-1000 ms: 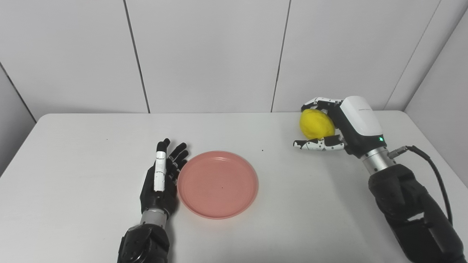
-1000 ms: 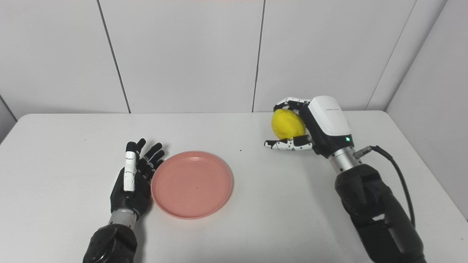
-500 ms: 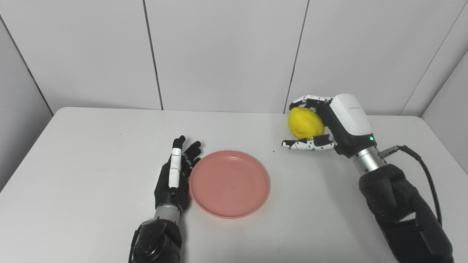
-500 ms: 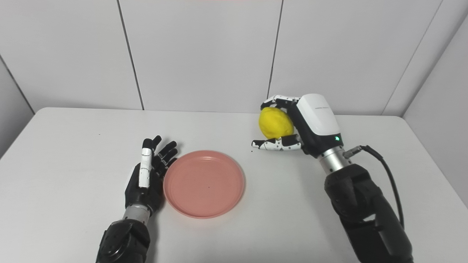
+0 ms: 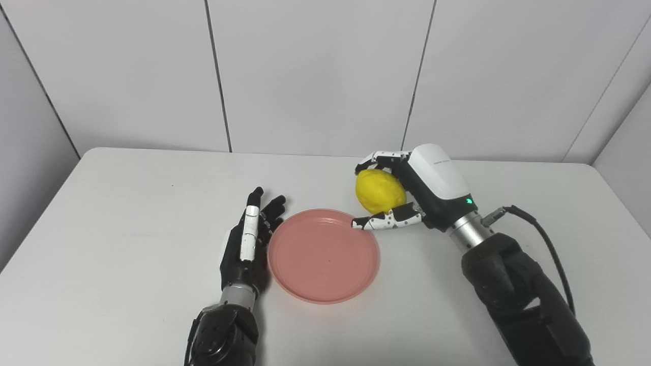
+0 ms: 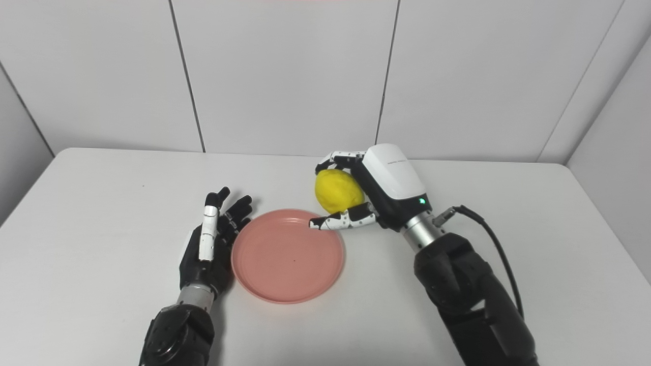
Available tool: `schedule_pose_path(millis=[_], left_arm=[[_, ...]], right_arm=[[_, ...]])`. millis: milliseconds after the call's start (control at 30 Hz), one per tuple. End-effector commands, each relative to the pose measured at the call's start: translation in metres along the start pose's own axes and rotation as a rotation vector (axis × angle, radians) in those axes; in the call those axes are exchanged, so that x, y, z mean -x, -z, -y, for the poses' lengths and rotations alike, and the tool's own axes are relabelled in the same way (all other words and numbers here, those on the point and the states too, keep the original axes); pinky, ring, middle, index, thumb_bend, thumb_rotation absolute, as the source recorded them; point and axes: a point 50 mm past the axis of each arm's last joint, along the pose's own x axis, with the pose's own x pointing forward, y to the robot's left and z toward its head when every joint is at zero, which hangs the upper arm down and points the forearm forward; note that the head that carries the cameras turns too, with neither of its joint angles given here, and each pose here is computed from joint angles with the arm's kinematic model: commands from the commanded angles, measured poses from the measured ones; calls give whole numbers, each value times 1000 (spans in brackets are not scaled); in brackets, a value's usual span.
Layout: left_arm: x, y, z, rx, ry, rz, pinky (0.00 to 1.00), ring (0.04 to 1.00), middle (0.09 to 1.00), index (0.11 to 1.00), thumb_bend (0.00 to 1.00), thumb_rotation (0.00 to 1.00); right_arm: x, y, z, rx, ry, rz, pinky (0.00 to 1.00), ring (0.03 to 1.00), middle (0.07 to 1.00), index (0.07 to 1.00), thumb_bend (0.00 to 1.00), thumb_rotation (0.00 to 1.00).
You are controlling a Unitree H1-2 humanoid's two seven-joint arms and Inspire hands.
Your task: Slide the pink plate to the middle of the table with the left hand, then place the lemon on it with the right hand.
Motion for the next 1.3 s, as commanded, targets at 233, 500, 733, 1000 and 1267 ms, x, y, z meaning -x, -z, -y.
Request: schedule_pose_path(millis=[233, 500, 733, 1000, 1267], left_arm=[[-1, 5, 17, 36, -5, 5, 921, 870, 803, 923, 793, 782], [-3, 6, 16, 30, -10, 12, 903, 861, 805, 920, 813, 777], [-4, 4, 16, 21, -2, 12, 911, 872, 820, 929, 822, 798], [-4, 3, 17, 29, -1, 12, 896, 856, 803, 916, 814, 792], [-3, 1, 17, 28, -4, 16, 879, 851, 803, 912, 811, 789]], right_arm=[[-28, -26, 11, 15, 41, 114, 215, 271, 353, 459, 565, 381], [-31, -39, -11, 1, -36, 137, 249, 311, 390, 469, 550, 400], [-32, -38, -33, 14, -110, 127, 250, 309, 383, 454, 560, 356], [-31, -28, -55, 26, -204, 126, 244, 304, 382, 478, 536, 361], [-32, -19, -70, 39, -230, 119, 250, 311, 384, 471, 530, 437]])
